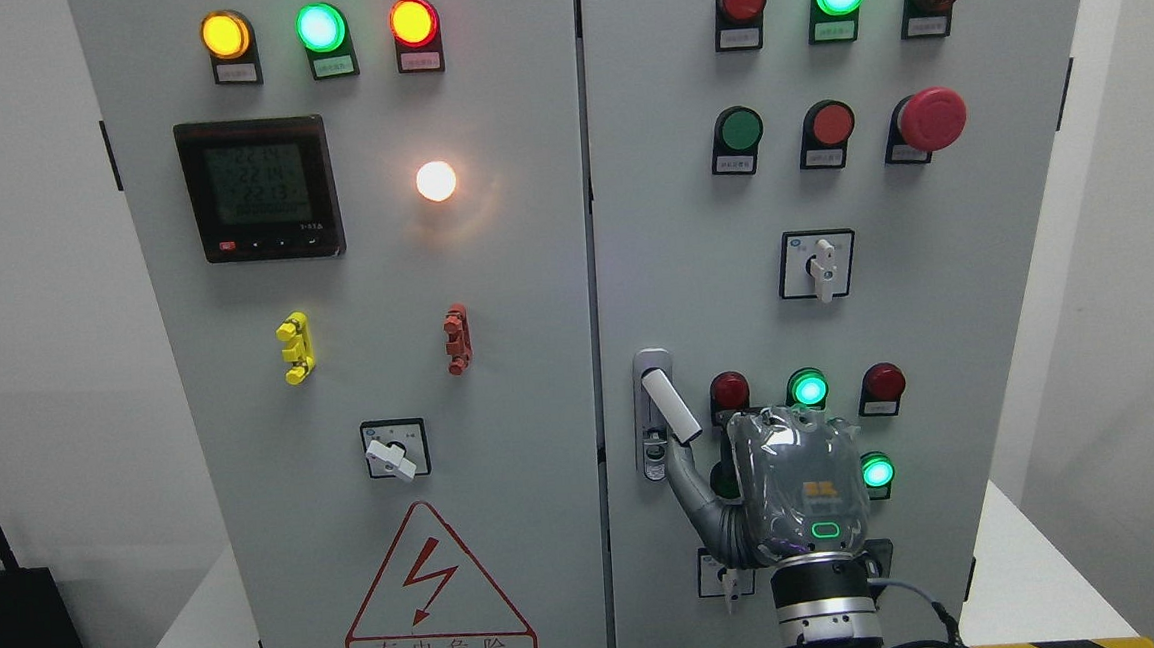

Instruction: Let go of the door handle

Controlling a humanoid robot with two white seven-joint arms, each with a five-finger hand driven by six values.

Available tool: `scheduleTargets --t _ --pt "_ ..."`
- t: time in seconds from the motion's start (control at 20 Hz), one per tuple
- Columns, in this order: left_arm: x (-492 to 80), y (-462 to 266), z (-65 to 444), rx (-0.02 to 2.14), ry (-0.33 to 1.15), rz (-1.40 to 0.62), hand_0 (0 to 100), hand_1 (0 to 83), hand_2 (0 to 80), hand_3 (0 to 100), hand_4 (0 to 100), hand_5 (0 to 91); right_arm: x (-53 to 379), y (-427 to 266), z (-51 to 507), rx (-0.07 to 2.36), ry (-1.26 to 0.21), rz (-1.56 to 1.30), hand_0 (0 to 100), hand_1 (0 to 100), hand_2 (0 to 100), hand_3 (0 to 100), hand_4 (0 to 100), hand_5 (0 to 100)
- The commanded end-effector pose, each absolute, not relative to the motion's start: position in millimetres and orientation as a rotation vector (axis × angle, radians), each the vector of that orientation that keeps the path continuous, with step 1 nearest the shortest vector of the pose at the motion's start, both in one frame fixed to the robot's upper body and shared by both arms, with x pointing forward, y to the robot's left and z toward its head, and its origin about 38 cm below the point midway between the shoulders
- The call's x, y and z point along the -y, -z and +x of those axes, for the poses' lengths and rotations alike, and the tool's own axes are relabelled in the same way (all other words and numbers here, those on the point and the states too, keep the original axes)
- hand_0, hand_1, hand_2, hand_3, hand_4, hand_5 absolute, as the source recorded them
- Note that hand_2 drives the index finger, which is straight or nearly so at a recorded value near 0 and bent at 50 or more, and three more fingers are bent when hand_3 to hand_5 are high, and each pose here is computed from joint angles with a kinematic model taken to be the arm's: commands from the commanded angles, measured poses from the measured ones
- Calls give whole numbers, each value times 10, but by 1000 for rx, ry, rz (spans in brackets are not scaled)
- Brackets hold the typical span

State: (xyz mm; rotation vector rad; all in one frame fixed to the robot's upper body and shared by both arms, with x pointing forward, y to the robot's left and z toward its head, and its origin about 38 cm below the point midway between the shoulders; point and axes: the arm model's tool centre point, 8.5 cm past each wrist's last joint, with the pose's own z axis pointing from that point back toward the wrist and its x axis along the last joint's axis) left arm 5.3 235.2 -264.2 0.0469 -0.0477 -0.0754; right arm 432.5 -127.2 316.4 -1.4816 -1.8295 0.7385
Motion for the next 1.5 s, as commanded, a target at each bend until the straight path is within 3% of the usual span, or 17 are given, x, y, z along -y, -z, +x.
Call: scheduleTargets --t 0.0,1.45 --pt "-2352 2640 31 40 74 47 120 389 0 0 0 0 1279 -3171 4326 1829 -735 -1483 530 119 863 1000 997 1000" --pt "-2352 2640 41 41 74 47 120 389 0 0 0 0 1348 -3199 4325 1824 -717 -1495 533 119 863 1000 996 1000"
